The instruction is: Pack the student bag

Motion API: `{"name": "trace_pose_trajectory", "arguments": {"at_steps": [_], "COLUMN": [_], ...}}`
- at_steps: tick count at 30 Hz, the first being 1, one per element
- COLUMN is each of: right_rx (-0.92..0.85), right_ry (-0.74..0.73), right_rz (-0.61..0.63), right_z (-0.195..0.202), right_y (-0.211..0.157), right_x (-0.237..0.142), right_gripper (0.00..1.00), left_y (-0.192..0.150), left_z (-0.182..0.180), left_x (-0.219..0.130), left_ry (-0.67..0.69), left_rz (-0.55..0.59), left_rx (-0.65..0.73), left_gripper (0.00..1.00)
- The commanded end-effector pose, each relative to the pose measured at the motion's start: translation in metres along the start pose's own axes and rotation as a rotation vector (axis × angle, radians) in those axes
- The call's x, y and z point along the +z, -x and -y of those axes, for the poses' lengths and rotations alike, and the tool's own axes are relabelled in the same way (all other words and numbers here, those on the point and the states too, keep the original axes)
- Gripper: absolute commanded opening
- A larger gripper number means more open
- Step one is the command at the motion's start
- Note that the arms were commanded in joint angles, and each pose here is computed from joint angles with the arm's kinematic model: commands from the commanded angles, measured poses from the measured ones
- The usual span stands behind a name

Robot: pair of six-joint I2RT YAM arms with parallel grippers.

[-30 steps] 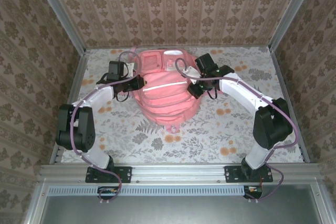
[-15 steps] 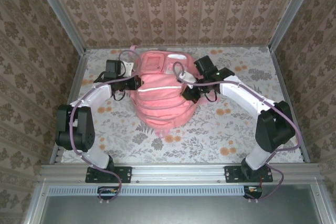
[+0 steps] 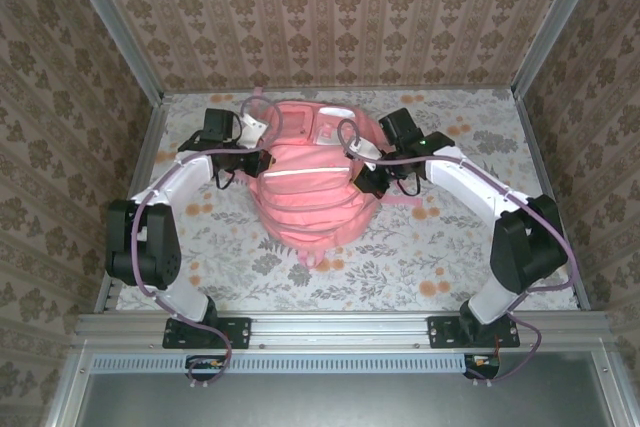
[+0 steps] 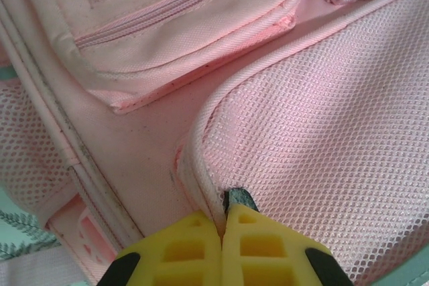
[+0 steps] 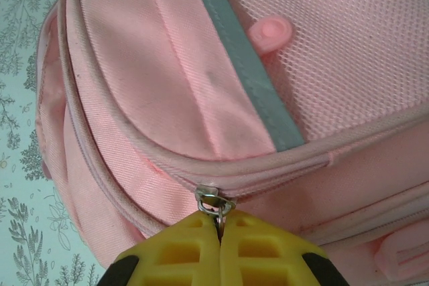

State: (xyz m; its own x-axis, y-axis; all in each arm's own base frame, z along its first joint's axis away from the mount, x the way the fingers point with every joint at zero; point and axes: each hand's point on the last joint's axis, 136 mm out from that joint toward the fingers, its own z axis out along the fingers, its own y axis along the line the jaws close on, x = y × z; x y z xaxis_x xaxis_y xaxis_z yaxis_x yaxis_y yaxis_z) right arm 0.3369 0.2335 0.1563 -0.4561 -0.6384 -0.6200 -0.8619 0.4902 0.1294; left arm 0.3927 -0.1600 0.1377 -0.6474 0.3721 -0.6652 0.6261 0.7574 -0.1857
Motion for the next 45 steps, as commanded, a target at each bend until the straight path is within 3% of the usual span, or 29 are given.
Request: {"name": "trace_pose_trajectory", "arguments": {"at_steps": [1,11,17,22,25,29,32,36,38,40,45], "right_rx": [0.064,0.182,0.24,0.28,0.329,0.421,0.488,0.618,0.649,0.642,0.544], "right_ry": [-0.046,-0.096,-0.081,-0.14,-0.221,-0.4,-0.614,-0.878,-0.976,-1.055,-1.136], "right_rz": [-0.048,-0.054,-0.033,0.041,0.126,0.234,0.331,0.407,0.426,0.449,0.533], "right_z": [0.026,0.055,0.057,0.054,0.062,0.086,0.11,0.139,0.145,0.148,0.143], "right_y": [-0.009,-0.003,0.005,0.011,0.017,0.014,0.0,-0.038,-0.056,-0.071,-0.1], "right_x": [-0.009,-0.009,-0.006,-0.027,-0.052,-0.09,-0.126,-0.167,-0.178,-0.184,-0.174], "right_gripper": [0.0,0.14,0.23,0.46,0.61,0.72,0.81,0.93,0.99,0.99,1.0], "left_y": [-0.012,-0.01,0.003,0.028,0.041,0.049,0.039,-0.002,-0.024,-0.042,-0.079], "left_z": [-0.028,-0.007,-0.008,-0.007,-0.01,-0.017,-0.047,-0.1,-0.114,-0.123,-0.136], "left_x": [-0.001,0.001,-0.002,-0.026,-0.047,-0.074,-0.094,-0.121,-0.128,-0.133,-0.142], "left_ry": [0.096,-0.014,-0.001,0.05,0.112,0.209,0.399,0.68,0.745,0.817,0.967], "left_rz": [-0.054,-0.001,0.052,0.151,0.204,0.252,0.257,0.232,0.229,0.225,0.295], "left_rx": [0.127,0.164,0.133,0.063,0.027,-0.012,-0.099,-0.3,-0.374,-0.406,-0.445], "left_gripper": [0.0,0.0,0.0,0.47,0.67,0.76,0.84,0.92,0.95,1.0,1.0]}}
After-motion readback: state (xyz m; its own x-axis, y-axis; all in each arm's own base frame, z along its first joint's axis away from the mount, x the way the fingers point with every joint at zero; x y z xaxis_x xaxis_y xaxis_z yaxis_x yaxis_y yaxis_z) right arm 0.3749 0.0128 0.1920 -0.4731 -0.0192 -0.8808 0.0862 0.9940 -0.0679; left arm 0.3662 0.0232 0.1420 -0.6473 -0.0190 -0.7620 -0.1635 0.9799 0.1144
